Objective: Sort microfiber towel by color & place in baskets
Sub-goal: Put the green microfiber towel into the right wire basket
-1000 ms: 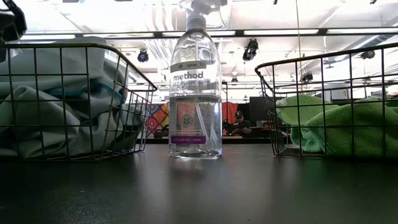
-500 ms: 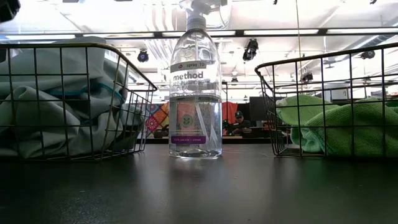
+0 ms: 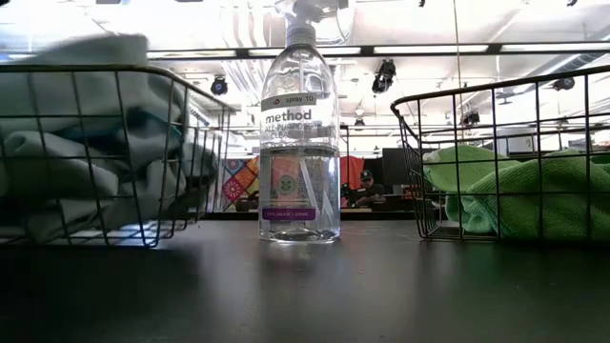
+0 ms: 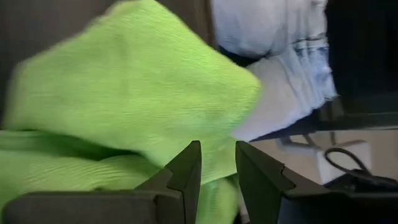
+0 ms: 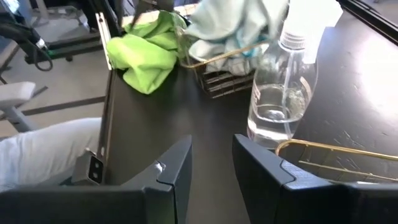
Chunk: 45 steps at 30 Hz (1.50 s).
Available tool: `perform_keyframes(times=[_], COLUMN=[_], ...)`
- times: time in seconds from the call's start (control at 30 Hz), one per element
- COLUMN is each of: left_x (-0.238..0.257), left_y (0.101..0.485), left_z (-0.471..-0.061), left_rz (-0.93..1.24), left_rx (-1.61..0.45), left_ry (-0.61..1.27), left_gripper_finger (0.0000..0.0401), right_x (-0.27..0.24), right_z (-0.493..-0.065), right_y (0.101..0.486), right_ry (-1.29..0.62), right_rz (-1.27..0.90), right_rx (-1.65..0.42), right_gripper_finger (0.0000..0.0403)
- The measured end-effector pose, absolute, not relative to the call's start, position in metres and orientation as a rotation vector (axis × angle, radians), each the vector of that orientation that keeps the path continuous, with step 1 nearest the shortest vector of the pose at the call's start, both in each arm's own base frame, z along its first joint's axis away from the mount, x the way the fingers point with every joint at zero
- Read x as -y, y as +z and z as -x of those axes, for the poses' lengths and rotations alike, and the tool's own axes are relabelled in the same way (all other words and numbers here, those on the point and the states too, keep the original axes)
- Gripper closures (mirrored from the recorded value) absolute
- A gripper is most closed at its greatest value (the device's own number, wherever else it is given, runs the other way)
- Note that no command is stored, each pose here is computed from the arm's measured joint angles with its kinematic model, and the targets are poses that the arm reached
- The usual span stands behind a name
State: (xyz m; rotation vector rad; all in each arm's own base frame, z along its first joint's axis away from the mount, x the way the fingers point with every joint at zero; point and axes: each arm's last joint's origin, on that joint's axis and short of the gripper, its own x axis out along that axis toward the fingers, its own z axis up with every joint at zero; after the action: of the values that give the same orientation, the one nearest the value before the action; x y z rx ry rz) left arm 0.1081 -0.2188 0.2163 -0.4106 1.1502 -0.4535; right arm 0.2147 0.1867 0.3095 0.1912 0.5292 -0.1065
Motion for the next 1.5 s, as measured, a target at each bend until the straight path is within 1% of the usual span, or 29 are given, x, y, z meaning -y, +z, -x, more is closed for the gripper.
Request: perform_keyframes(times=[0.2,0.33,0.53,0.73,0.97,1.33,1.5], left_x=[0.228,0.227,0.224,0.23,0.242,0.255,0.254], left_y=[0.209,0.211,0.236,0.255,0.241,0.222,0.221], left_z=[-0.112,-0.112,-0.113,-0.117,-0.12,-0.126,-0.126], left_rz=[0.428,0.353,0.24,0.238,0.23,0.197,0.177], left_rx=[-1.165,-1.21,-1.215,-1.173,-1.26,-1.295,-1.288], left_ry=[-0.477,-0.429,-0.321,-0.332,-0.332,-0.325,-0.334], left_gripper_finger=[0.0317,0.0317,0.0317,0.0317,0.0317,0.0317,0.0317], right_x=[-0.185,-0.185,-0.185,-0.185,-0.185,-0.185,-0.185], right_z=[-0.213,-0.213,-0.213,-0.213,-0.213,-0.213,-0.213], right_y=[0.307,0.308,0.308,0.308,0.308,0.308,0.308], right_ry=[-0.114,-0.114,-0.114,-0.114,-0.114,-0.116,-0.116], right_rz=[-0.17,-0.171,-0.171,-0.171,-0.171,-0.178,-0.177], right_rx=[-0.549,-0.548,-0.548,-0.548,-0.548,-0.547,-0.548], right_gripper_finger=[0.0294,0.0294,0.0294,0.0294,0.0294,0.0294,0.0294])
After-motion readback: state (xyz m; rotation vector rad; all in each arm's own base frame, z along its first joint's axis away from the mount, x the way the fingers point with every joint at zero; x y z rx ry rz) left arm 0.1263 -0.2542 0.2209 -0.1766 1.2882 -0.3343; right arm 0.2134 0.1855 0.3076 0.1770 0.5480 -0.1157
